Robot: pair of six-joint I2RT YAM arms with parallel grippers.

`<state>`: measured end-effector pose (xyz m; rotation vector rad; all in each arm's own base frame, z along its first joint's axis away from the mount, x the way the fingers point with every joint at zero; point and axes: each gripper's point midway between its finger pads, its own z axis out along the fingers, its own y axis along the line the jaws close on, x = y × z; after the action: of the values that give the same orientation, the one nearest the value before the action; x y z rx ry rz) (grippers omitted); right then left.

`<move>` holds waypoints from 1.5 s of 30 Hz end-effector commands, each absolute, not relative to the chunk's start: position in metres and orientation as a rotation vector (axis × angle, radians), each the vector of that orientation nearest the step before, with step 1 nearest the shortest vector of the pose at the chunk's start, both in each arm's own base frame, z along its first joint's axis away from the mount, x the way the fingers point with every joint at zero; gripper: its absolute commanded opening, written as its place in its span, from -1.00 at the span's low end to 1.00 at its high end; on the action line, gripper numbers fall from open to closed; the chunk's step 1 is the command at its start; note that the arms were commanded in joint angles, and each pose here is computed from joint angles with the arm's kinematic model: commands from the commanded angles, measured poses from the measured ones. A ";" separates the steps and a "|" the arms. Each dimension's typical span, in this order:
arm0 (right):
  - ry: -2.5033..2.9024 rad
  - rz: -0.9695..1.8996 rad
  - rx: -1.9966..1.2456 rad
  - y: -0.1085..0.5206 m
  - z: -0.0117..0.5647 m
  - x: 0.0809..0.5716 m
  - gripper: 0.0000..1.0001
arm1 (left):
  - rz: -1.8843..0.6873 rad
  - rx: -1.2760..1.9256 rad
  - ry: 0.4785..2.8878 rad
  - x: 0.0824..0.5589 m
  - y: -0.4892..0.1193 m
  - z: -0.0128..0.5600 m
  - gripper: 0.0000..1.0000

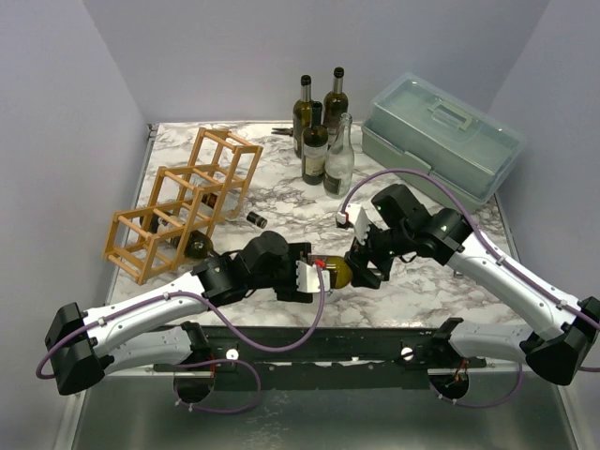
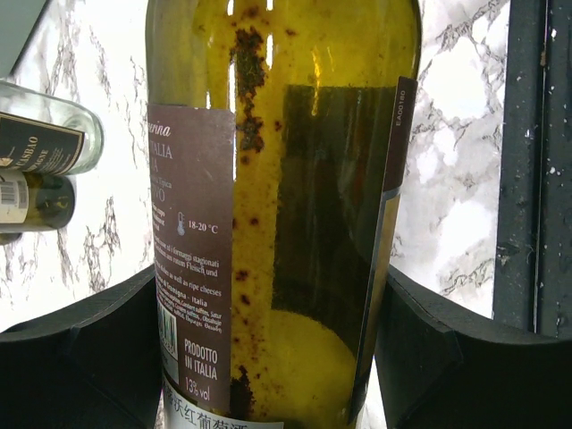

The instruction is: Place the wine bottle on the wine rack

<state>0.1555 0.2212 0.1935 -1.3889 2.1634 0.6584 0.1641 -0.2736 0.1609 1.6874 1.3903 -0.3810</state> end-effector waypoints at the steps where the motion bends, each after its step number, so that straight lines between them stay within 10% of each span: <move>1: 2.197 0.745 -1.454 0.225 0.186 0.138 0.54 | -0.375 1.658 1.294 0.167 -0.285 0.182 -1.00; 16: 2.229 0.769 -1.520 0.227 0.162 0.128 0.54 | -0.360 1.667 1.287 0.166 -0.285 0.183 -1.00; 27: 2.086 0.791 -1.540 0.239 0.173 0.135 -0.42 | -0.391 1.667 1.283 0.162 -0.288 0.183 -1.00; 30: 2.035 0.778 -1.557 0.239 0.174 0.137 -0.99 | -0.398 1.627 1.286 0.163 -0.290 0.190 -0.39; 34: 1.970 0.748 -1.547 0.237 0.183 0.140 -0.99 | -0.398 1.598 1.271 0.164 -0.288 0.192 0.28; 36: 1.951 0.729 -1.530 0.235 0.186 0.141 -0.99 | -0.413 1.589 1.266 0.163 -0.290 0.195 0.95; 45: 1.922 0.602 -1.462 0.219 0.191 0.151 -0.99 | -0.494 1.591 1.227 0.151 -0.295 0.203 0.97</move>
<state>0.1316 0.2104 0.1671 -1.5200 2.0731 0.6534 0.1608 -0.2861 0.1843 1.6249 1.2912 -0.4039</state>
